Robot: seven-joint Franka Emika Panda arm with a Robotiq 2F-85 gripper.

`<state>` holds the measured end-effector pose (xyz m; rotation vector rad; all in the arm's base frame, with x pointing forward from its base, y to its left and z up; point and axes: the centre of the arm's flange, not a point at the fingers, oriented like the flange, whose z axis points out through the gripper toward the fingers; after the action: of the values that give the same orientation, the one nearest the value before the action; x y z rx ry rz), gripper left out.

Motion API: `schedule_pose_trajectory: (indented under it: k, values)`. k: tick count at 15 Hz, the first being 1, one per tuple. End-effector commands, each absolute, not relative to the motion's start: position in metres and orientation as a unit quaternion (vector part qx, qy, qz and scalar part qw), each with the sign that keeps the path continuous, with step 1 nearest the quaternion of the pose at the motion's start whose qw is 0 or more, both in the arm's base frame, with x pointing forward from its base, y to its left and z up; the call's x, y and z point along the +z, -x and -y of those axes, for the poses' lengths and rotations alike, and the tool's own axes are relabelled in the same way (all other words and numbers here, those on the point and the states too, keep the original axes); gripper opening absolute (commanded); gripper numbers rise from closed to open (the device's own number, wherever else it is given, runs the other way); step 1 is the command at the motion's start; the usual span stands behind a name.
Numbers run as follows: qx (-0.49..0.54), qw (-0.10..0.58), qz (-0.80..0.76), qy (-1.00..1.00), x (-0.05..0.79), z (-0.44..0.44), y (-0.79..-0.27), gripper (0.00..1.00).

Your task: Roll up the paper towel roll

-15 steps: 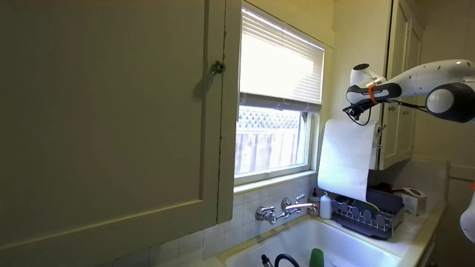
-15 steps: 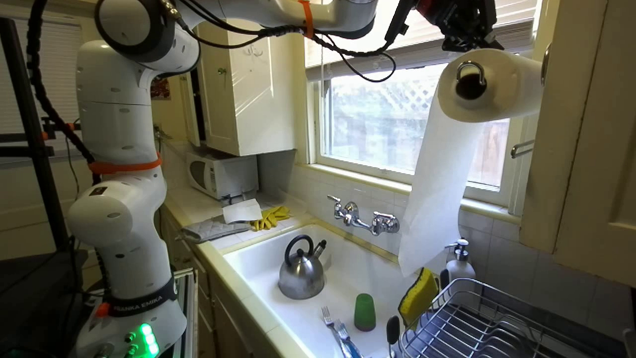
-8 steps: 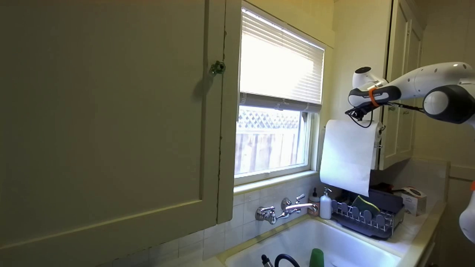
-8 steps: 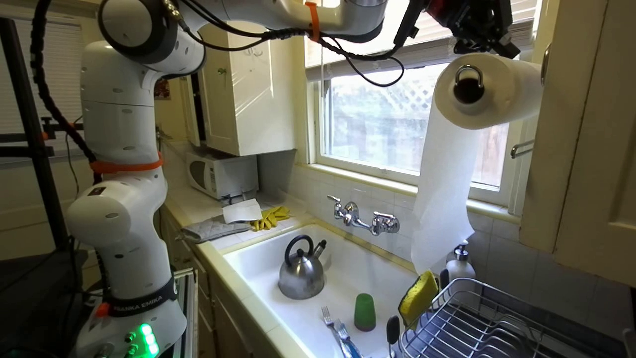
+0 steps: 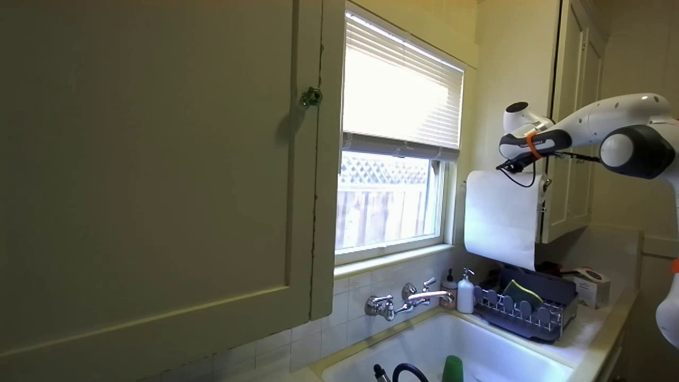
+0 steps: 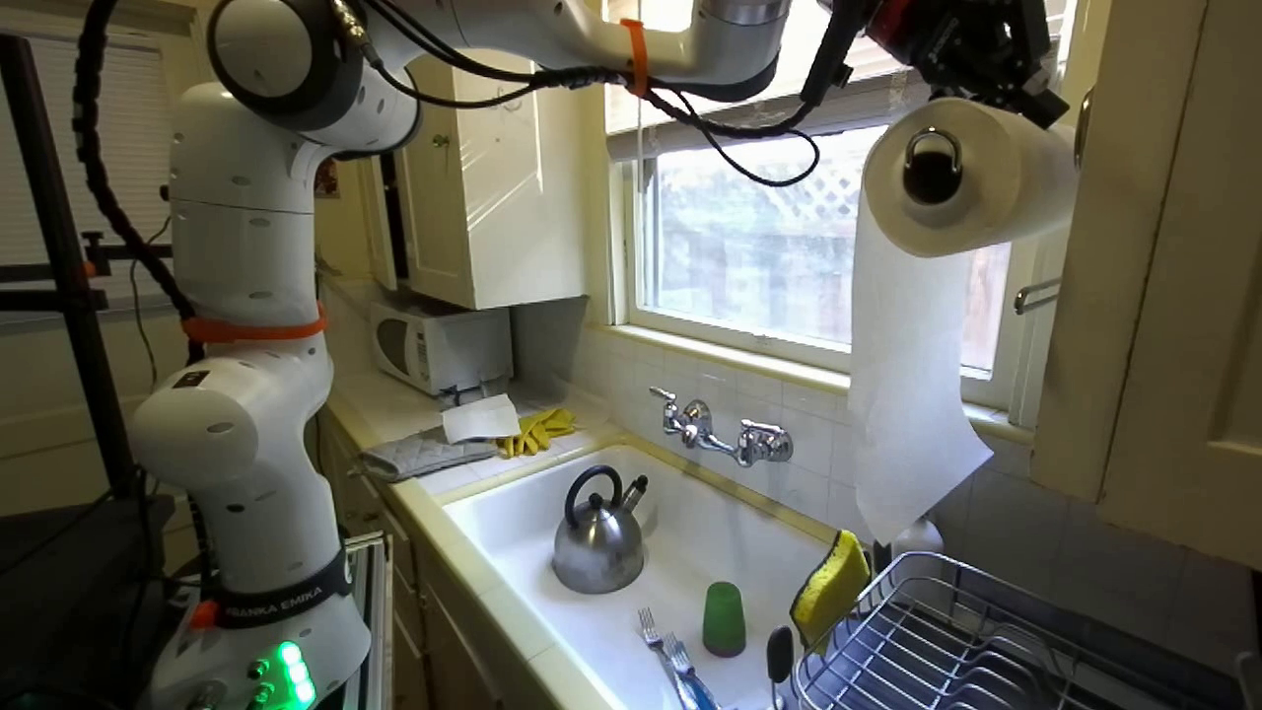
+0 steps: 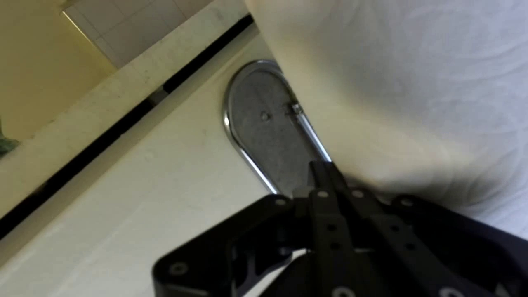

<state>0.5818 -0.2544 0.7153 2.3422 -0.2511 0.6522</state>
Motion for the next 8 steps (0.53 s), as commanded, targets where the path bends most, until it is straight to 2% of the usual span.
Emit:
schedule_pose_trajectory:
  k: [1,4,8]
  values:
    - [0.267,0.353,0.108,-0.89,0.74,0.243,-0.577,0.0]
    - [0.277,0.336,0.085,-0.896,0.768,0.211,-0.56,0.0]
    - [0.262,0.275,0.034,-0.924,0.776,0.163,-0.546,0.0]
